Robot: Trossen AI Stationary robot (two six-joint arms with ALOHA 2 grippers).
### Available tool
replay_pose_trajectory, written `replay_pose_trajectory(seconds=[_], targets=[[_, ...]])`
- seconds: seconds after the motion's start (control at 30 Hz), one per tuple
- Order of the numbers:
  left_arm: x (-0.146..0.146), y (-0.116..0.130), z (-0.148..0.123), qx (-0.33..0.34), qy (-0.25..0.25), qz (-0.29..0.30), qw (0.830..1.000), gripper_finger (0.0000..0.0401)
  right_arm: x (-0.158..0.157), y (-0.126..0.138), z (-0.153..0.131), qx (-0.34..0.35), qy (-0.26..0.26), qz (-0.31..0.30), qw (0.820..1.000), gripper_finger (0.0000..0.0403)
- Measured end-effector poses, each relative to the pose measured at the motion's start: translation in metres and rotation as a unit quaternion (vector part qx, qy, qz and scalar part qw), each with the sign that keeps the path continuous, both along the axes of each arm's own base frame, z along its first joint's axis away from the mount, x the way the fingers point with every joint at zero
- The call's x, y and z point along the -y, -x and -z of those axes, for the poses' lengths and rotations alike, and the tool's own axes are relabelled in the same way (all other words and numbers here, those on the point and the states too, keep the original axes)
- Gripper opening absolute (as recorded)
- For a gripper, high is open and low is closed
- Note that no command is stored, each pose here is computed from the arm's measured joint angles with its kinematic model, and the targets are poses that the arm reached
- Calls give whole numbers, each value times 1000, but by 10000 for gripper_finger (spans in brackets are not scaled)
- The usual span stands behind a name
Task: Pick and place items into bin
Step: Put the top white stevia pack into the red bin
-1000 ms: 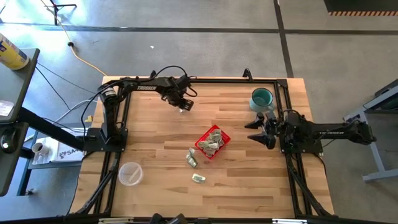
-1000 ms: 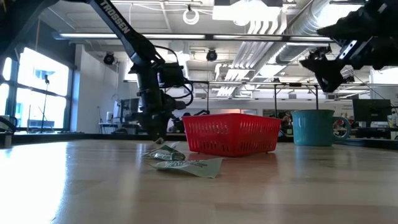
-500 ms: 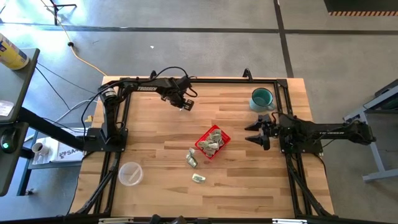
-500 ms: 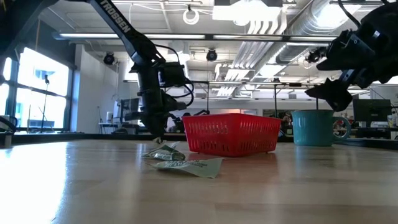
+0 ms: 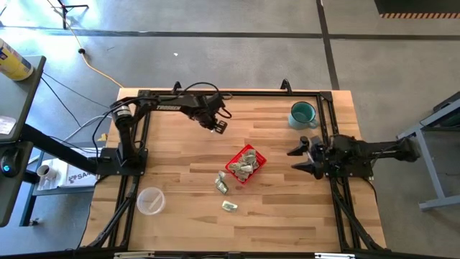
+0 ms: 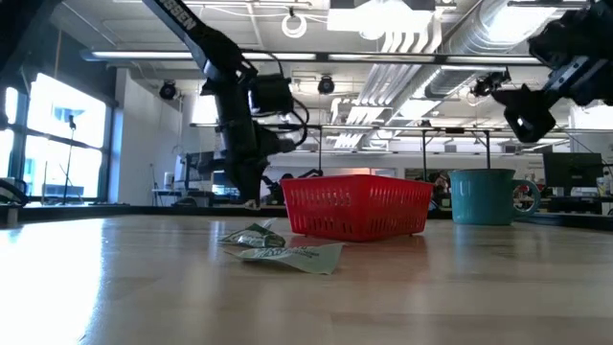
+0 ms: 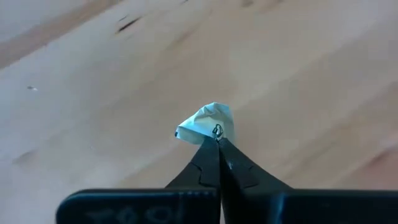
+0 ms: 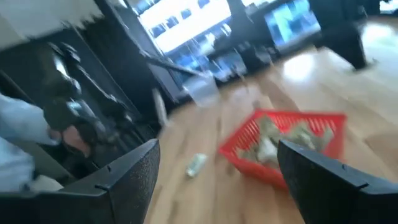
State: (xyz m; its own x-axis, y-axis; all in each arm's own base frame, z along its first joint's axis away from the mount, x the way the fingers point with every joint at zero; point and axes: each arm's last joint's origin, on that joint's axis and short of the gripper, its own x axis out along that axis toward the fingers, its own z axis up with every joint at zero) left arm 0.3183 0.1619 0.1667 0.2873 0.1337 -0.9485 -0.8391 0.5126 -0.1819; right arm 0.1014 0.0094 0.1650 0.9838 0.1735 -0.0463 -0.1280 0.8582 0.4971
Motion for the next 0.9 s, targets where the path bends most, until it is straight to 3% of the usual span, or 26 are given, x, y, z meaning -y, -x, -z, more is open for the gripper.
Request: replay_pose_trajectory(seconds=[0.27, 0.43, 0.53, 0.63, 0.7, 0.9], targets=[[30, -7, -33, 33, -66, -14, 997, 21, 0, 5, -9, 59, -4, -2, 998, 314], [41, -9, -41, 50, -57, -23, 997, 21, 2, 5, -8, 53, -3, 7, 999, 314], [61, -24, -49, 119, -44, 50, 991, 21, 2, 4, -7, 44, -2, 7, 999, 314], [88, -43, -63, 211, -55, 141, 966, 21, 2, 4, -7, 44, -2, 7, 999, 314], [101, -51, -69, 250, -49, 162, 953, 21, 2, 4, -7, 44, -2, 7, 999, 314], [128, -56, -58, 239, -20, 179, 954, 21, 2, 4, -6, 36, -4, 13, 999, 314]])
